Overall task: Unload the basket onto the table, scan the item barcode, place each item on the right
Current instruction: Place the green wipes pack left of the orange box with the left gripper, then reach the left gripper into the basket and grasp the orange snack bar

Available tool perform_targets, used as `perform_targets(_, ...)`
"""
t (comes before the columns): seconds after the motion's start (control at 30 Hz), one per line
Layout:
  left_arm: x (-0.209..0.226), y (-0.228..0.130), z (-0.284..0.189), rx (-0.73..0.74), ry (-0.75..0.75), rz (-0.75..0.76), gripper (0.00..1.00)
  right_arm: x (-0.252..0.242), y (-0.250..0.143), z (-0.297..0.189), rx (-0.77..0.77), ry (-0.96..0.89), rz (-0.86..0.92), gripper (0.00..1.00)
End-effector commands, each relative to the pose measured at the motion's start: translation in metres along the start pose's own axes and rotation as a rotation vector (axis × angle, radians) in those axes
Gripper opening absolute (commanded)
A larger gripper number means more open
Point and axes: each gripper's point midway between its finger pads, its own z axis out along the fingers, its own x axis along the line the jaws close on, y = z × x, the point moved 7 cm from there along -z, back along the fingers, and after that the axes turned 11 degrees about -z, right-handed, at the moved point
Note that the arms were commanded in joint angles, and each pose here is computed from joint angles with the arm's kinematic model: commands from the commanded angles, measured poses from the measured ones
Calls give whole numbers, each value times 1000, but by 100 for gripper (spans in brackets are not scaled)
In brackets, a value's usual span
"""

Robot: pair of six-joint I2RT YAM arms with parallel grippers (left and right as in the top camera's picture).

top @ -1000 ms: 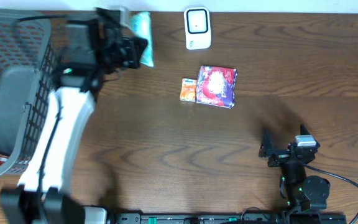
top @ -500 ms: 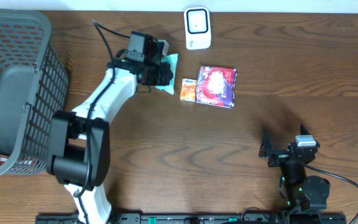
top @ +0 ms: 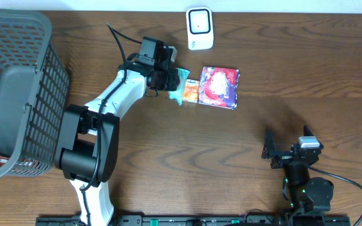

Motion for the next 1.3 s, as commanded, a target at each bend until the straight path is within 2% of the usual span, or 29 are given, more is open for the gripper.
perform_targets(0.0, 1, 7, -4, -25, 10, 9, 34, 1, 0, 0, 0, 1, -4, 99)
perform_targets(0.13, -5, 24, -36, -107, -10, 15, 43, 1, 0, 0, 0, 1, -4, 99)
perform_targets(0.2, -11, 35, -67, -181, -28, 24, 62, 1, 0, 0, 0, 1, -4, 99)
perform_targets(0.23, -14, 40, -83, -220, -36, 27, 66, 1, 0, 0, 0, 1, -4, 99)
perform_targets(0.5, -16, 58, -225, -539, -60, 35, 79, 1, 0, 0, 0, 1, -4, 99)
perform_targets(0.63, 9, 56, -280, -681, 53, 0, 81, 1, 0, 0, 0, 1, -4, 99)
perform_targets(0.83, 79, 48, -346, -872, 320, -252, 85, 1, 0, 0, 0, 1, -4, 99)
perform_targets(0.97, 124, 40, -374, -958, 378, -464, 91, 1, 0, 0, 0, 1, -4, 99)
perform_targets(1.03, 148, 32, -387, -987, 409, -565, 98, 1, 0, 0, 0, 1, -4, 99)
perform_targets(1.27, 217, -6, -408, -990, 520, -884, 98, 1, 0, 0, 0, 1, -4, 99)
